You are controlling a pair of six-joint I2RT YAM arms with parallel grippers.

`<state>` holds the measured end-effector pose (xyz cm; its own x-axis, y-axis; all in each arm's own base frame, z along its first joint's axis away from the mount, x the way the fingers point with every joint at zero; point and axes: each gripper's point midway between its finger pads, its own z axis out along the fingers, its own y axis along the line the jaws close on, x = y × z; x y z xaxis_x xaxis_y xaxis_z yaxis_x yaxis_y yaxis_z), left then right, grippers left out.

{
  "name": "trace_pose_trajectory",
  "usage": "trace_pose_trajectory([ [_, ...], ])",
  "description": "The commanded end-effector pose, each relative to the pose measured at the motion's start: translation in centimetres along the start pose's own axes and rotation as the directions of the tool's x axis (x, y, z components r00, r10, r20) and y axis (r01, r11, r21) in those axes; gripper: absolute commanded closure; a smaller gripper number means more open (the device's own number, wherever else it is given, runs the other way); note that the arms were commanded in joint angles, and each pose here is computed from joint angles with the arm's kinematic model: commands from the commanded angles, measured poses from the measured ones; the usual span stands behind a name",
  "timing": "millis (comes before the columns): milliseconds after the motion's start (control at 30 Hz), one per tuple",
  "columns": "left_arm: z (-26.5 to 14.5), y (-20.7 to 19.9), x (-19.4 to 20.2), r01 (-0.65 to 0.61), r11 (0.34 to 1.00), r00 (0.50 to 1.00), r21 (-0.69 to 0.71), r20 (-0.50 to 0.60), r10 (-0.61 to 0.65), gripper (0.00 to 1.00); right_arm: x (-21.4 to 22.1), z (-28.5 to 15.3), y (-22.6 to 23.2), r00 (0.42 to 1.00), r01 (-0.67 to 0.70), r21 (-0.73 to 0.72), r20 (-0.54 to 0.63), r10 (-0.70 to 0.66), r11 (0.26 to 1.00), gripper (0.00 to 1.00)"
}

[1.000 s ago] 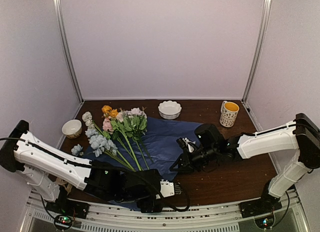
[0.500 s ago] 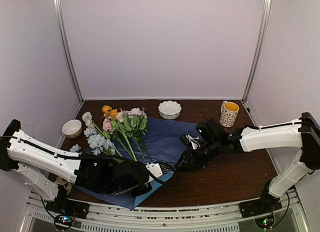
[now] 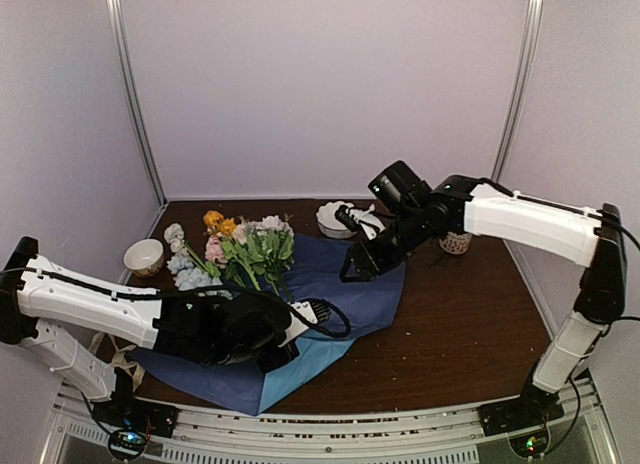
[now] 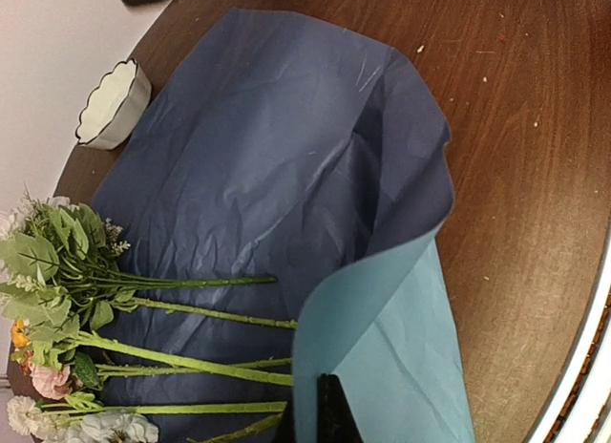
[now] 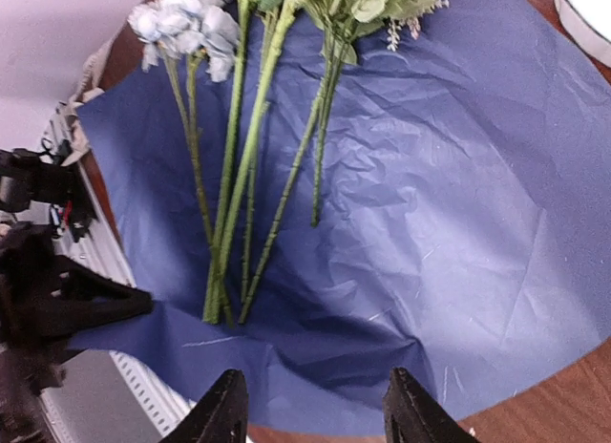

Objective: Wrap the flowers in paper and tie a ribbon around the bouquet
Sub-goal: Adjust the bottom corner of the flattened wrapping paper at the center of the board.

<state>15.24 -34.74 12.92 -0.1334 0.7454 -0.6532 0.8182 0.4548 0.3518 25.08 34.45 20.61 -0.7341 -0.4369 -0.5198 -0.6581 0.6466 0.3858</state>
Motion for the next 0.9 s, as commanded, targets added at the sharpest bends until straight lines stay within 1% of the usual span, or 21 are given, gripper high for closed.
trace_pose_trajectory([
  [0,0.2,1.2,-0.8,0.038,0.999,0.998,0.022,0.044,-0.039,1.00,3.0,6.3,-3.8,0.972,0.067,0.045,-0.229,-0.055,0.997,0.51],
  [133,0.9,2.2,-0.7,0.058,0.998,0.997,0.037,0.044,-0.059,1.00,5.2,10.0,-5.5,0.944,0.055,0.026,-0.327,-0.044,0.998,0.57],
  [233,1.4,3.0,-0.7,0.074,0.996,0.996,0.046,0.046,-0.076,1.00,6.8,11.2,-7.1,0.935,0.028,0.023,-0.355,-0.018,0.999,0.59],
  [333,1.9,3.9,-0.7,0.096,0.994,0.994,0.051,0.050,-0.098,1.00,8.2,11.5,-9.5,0.930,-0.027,0.054,-0.365,0.045,0.998,0.63],
  [467,2.3,4.2,-0.8,0.101,0.992,0.992,0.074,0.066,-0.106,1.00,10.5,11.2,-12.6,0.906,-0.136,0.117,-0.388,0.171,0.984,0.67],
  [533,2.5,4.3,-0.9,0.099,0.992,0.992,0.084,0.072,-0.105,1.00,11.3,10.9,-13.2,0.895,-0.168,0.133,-0.395,0.208,0.977,0.69],
  [600,2.7,4.1,-1.0,0.094,0.991,0.992,0.098,0.076,-0.101,1.00,12.0,10.5,-13.2,0.892,-0.175,0.136,-0.397,0.216,0.975,0.70],
  [667,2.9,3.7,-1.1,0.089,0.989,0.992,0.115,0.075,-0.098,1.00,12.0,9.7,-12.8,0.898,-0.168,0.127,-0.389,0.205,0.978,0.70],
  [733,2.8,3.3,-1.3,0.088,0.986,0.992,0.140,0.082,-0.100,1.00,11.1,8.6,-11.9,0.916,-0.153,0.098,-0.359,0.178,0.983,0.69],
  [800,2.6,3.0,-1.5,0.089,0.983,0.990,0.161,0.094,-0.105,1.00,9.5,7.0,-10.3,0.947,-0.126,0.038,-0.293,0.131,0.991,0.67],
  [867,2.2,3.1,-1.7,0.094,0.982,0.988,0.164,0.107,-0.112,1.00,7.9,5.2,-8.3,0.977,-0.087,-0.042,-0.201,0.077,0.995,0.63],
])
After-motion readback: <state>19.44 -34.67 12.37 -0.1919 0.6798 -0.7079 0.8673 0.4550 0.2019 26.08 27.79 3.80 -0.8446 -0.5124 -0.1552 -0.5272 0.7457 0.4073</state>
